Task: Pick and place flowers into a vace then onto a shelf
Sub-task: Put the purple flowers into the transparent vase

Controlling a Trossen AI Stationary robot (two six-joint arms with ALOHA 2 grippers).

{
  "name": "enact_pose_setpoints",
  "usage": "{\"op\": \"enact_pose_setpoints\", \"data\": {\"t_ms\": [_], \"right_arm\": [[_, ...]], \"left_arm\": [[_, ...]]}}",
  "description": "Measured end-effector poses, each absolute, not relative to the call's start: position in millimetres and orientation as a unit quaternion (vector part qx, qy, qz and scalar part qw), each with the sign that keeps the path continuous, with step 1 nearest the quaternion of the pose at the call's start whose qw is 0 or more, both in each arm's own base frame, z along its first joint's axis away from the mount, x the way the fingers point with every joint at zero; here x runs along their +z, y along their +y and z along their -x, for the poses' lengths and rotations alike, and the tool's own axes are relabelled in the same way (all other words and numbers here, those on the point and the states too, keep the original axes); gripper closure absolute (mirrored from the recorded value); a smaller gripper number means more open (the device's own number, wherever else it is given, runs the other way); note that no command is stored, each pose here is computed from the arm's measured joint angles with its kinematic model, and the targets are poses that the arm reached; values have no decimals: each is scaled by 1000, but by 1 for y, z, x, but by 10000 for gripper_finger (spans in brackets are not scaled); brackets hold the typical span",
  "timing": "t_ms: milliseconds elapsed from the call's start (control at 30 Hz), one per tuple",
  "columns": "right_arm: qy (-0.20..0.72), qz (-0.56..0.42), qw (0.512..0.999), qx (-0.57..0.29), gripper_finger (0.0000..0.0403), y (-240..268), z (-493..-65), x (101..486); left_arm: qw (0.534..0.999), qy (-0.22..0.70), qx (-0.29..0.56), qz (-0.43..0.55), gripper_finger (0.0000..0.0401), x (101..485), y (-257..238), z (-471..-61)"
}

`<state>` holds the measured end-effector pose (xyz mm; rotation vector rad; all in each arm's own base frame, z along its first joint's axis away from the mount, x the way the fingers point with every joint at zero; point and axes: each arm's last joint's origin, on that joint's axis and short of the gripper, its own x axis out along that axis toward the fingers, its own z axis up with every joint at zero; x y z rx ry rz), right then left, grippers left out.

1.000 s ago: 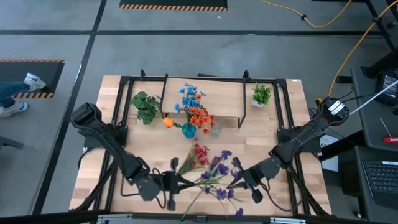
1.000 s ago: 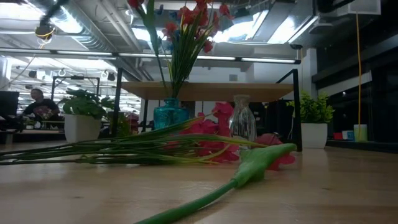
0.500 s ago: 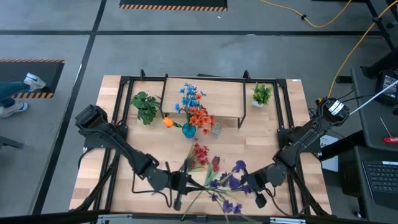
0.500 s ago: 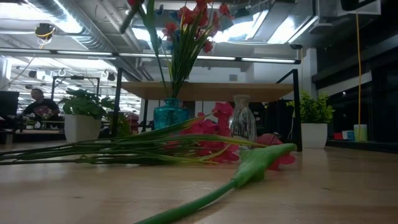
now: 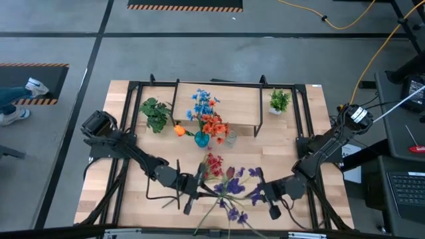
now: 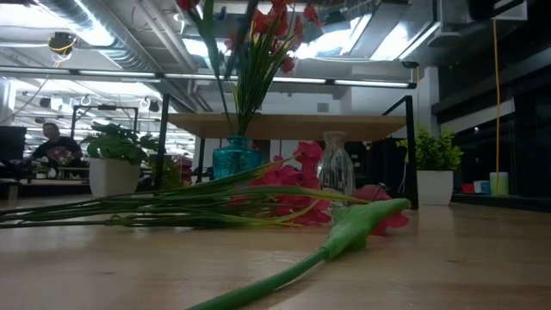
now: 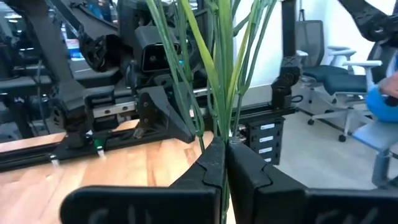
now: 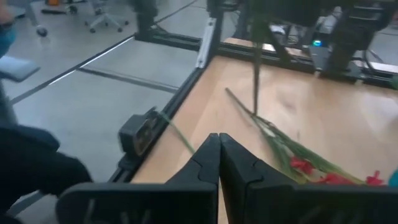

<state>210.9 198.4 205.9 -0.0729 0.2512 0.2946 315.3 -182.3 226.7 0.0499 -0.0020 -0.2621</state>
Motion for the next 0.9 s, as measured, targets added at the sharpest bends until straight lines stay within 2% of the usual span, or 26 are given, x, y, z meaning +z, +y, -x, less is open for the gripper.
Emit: {"op": "enact_pose_setpoints", "data": {"t_ms": [300, 500, 633, 900], "right_arm": [[113, 40, 987, 112, 397, 182, -227, 208], [47, 63, 991, 108, 392, 176, -234, 222], [28, 64, 990, 123, 359, 177, -234, 225], [15, 55, 992, 116, 262, 174, -237, 229]], "left_arm": [[993, -3, -109, -47, 398, 227, -166, -324], [993, -14, -98, -56, 398, 229, -157, -329], [994, -29, -92, -56, 398, 232, -153, -331], [993, -57, -87, -49, 398, 238, -151, -331]]}}
